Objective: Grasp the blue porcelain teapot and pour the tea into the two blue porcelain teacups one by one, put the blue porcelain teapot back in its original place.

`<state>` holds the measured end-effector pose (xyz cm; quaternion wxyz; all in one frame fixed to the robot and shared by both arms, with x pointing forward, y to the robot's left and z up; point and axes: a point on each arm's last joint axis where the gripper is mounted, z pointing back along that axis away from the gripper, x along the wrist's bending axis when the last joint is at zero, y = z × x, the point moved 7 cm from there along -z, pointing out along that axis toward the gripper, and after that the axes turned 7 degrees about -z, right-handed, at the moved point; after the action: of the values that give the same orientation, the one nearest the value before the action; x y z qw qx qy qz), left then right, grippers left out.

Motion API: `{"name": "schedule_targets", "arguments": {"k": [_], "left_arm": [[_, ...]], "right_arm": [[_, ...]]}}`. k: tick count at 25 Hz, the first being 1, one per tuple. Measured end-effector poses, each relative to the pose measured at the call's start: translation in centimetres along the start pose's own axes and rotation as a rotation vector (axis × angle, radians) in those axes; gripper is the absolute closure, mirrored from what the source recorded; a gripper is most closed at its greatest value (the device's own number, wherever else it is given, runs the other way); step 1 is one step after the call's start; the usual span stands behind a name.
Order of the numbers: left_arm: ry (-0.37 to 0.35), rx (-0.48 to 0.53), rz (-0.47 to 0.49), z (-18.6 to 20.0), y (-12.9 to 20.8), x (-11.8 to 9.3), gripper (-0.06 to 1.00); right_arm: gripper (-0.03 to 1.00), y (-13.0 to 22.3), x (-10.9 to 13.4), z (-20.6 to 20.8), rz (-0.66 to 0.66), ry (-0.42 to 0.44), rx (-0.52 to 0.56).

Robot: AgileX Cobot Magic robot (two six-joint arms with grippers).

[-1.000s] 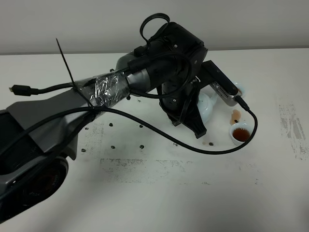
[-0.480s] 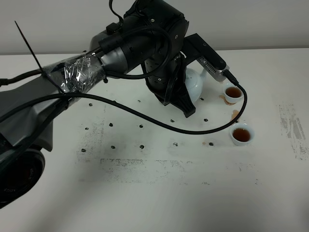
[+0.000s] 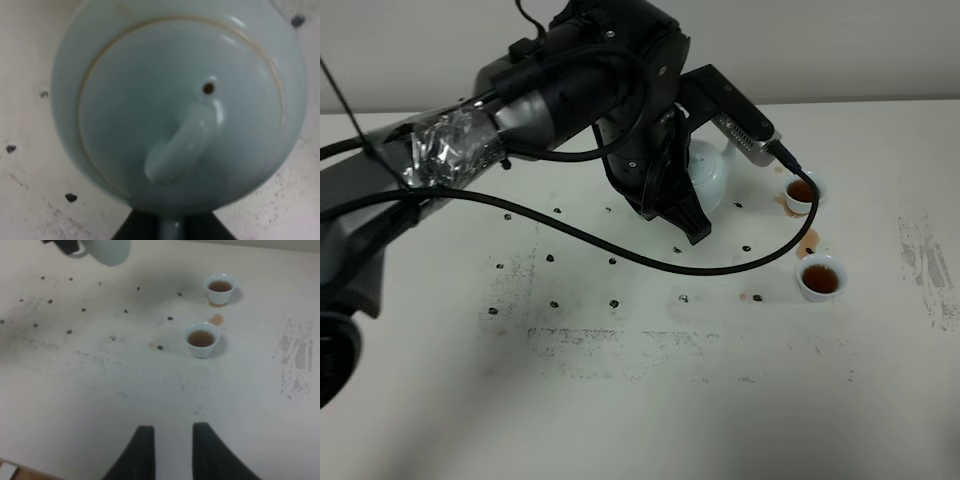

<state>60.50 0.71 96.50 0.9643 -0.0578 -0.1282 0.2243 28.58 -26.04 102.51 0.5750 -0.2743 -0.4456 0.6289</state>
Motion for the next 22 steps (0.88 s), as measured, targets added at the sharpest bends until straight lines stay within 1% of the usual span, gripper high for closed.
{"name": "schedule_targets", "arguments": {"k": [3,6,8,11,12,13,16,17,19,21,22], "left_arm": [[-0.008,-0.034,-0.006,-0.2,2.2,-0.9,0.86],[-0.003,-0.027,0.033,-0.3,5.2,-1.4,0.86],[0.008,0.011,0.091,-0.7,7.7,-1.1,0.86],[0.003,0.043,0.205,-0.7,11.8,0.1,0.86],[-0.004,0.045,0.238,-0.7,13.1,0.5,0.86],[-0.016,0.026,0.27,-0.6,13.9,0.9,0.86],[-0.032,0.022,0.385,-0.8,17.0,1.5,0.86],[-0.032,0.027,0.413,-1.0,17.9,1.4,0.86],[-0.021,0.056,0.47,-1.9,20.2,0.6,0.86],[-0.013,0.07,0.501,-2.6,21.7,-0.4,0.86],[-0.005,0.077,0.515,-3.2,22.5,-1.2,0.86]], "right_arm": [[0.75,0.0,0.0,0.0,0.0,0.0,0.0],[0.75,0.0,0.0,0.0,0.0,0.0,0.0],[0.75,0.0,0.0,0.0,0.0,0.0,0.0],[0.75,0.0,0.0,0.0,0.0,0.0,0.0],[0.75,0.0,0.0,0.0,0.0,0.0,0.0],[0.75,0.0,0.0,0.0,0.0,0.0,0.0],[0.75,0.0,0.0,0.0,0.0,0.0,0.0],[0.75,0.0,0.0,0.0,0.0,0.0,0.0],[0.75,0.0,0.0,0.0,0.0,0.0,0.0],[0.75,0.0,0.0,0.0,0.0,0.0,0.0],[0.75,0.0,0.0,0.0,0.0,0.0,0.0]]}}
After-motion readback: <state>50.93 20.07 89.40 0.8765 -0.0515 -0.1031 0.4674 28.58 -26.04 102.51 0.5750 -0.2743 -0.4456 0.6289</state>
